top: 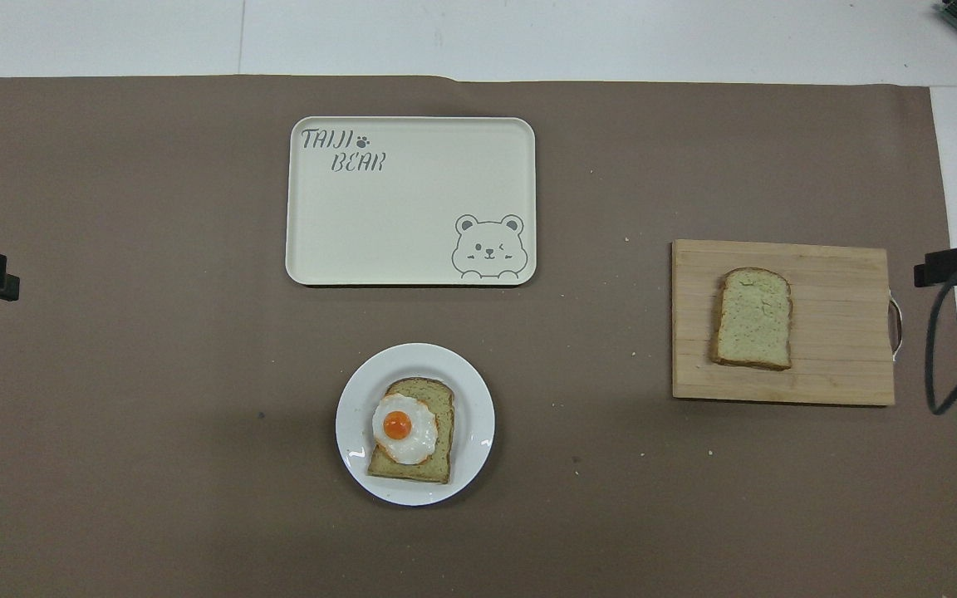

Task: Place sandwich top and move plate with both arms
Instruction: 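Reach the right gripper to the bread slice on the board and grasp it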

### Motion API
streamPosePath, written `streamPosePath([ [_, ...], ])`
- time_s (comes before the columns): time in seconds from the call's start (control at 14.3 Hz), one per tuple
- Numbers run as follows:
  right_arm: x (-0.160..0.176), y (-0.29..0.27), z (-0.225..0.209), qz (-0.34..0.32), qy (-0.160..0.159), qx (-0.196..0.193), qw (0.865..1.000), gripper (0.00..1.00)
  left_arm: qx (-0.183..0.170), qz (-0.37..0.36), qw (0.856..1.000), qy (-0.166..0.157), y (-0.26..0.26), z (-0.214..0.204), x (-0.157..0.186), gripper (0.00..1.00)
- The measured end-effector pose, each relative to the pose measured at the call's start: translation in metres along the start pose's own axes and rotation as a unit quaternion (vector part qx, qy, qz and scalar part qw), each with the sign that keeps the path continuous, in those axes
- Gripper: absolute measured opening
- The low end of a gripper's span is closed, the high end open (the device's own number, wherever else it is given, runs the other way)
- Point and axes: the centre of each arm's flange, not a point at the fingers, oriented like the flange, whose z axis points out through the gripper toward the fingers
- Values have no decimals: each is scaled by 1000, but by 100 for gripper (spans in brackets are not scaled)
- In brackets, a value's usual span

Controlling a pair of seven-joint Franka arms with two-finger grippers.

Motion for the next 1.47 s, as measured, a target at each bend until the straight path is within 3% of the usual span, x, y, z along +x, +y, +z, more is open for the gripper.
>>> streamPosePath([
  [0.63, 45, 11, 169, -23, -30, 23, 999, 100, 0, 0, 1000, 0, 0, 0, 0, 100],
  [1.05, 34, 4, 232, -4, -37, 49, 998, 100, 0, 0, 1000, 0, 0, 0, 0, 100],
  [1.26, 28, 2, 265, 26, -43, 80, 996, 100, 0, 0, 1000, 0, 0, 0, 0, 100],
  [1.47, 30, 2, 285, 18, -39, 83, 996, 100, 0, 0, 1000, 0, 0, 0, 0, 100],
])
